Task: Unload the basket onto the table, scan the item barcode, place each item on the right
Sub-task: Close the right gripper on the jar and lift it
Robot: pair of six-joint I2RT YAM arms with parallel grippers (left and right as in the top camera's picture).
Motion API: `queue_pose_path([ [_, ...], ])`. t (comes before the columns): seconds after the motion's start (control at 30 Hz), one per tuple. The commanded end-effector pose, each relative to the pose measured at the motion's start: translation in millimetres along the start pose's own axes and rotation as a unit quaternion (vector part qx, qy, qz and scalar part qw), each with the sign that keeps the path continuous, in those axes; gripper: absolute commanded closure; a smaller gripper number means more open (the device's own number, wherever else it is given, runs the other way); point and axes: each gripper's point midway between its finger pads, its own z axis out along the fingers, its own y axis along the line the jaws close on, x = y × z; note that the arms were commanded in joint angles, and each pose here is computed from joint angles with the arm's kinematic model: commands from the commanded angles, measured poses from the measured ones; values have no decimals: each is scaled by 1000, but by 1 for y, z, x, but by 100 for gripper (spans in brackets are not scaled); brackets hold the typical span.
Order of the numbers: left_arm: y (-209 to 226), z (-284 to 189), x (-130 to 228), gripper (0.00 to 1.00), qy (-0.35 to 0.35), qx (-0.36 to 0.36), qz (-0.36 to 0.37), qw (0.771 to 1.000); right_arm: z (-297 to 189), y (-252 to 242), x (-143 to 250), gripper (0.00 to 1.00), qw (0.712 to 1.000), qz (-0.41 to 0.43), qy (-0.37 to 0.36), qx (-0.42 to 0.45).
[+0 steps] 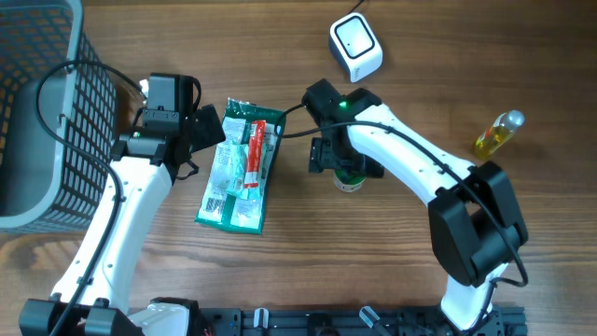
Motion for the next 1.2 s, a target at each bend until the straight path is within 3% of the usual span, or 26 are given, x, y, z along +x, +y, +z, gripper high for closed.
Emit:
queue_pose_path([
  [0.0,2,0,-4,0,-6,-6,-1,1000,4,0,3,0,1000,-7,23,-15],
  [0.43,2,0,-4,0,-5,-5,-1,1000,24,-2,3,11,1000,-5,13,-15],
  [0.7,2,0,-4,0,-5,-5,-1,1000,40,-5,4,11,1000,-1,8,-18],
  [0.83,2,0,-4,0,-6,-6,-1,1000,40,-7,-1,20,1000,5,4,-22],
  [1.17,2,0,-4,0,-5,-5,-1,1000,40,-3,2,22,999,7,13,-35],
])
